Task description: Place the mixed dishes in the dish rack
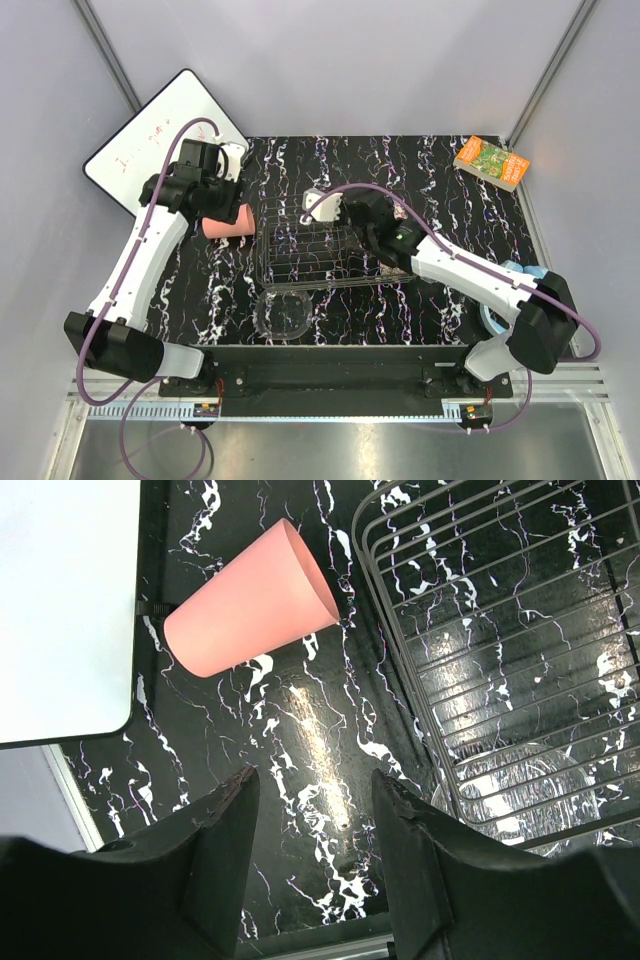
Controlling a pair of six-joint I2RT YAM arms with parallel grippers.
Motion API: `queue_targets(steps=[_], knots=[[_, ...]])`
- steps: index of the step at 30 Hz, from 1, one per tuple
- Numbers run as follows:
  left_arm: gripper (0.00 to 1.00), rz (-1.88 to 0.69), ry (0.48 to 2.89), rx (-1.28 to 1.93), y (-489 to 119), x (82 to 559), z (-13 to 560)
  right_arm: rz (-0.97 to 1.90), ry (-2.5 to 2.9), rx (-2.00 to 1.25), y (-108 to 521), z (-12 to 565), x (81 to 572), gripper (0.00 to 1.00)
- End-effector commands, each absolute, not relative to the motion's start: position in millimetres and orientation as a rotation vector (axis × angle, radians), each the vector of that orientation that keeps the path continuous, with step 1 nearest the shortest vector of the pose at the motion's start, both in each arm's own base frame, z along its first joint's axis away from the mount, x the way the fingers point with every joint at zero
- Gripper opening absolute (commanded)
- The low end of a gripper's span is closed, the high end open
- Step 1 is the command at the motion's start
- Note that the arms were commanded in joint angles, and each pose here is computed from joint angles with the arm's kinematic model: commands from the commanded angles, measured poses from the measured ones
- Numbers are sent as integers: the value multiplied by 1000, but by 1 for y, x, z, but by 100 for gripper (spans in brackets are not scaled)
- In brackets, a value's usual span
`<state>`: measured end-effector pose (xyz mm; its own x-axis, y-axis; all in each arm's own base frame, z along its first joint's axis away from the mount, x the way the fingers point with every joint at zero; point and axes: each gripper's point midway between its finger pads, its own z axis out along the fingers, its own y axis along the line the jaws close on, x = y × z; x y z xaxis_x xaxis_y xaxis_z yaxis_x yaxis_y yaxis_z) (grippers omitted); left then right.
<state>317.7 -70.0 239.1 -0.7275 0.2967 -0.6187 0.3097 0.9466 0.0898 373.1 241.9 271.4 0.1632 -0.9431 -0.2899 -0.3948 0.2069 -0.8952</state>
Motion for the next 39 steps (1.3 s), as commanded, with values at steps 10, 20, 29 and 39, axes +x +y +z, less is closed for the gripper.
queue_targets(steps=[10, 20, 29, 39], knots=[[53, -63, 2365, 411, -79, 332, 252, -660, 1186, -1550, 258, 279, 383, 0], [53, -60, 2363, 418, -80, 336, 250, -671, 1183, -1627, 257, 246, 399, 0], [53, -57, 2366, 422, -80, 339, 247, -643, 1203, -1646, 256, 217, 401, 0], [53, -56, 2377, 422, -80, 340, 241, -646, 1287, -1495, 247, 203, 403, 0]])
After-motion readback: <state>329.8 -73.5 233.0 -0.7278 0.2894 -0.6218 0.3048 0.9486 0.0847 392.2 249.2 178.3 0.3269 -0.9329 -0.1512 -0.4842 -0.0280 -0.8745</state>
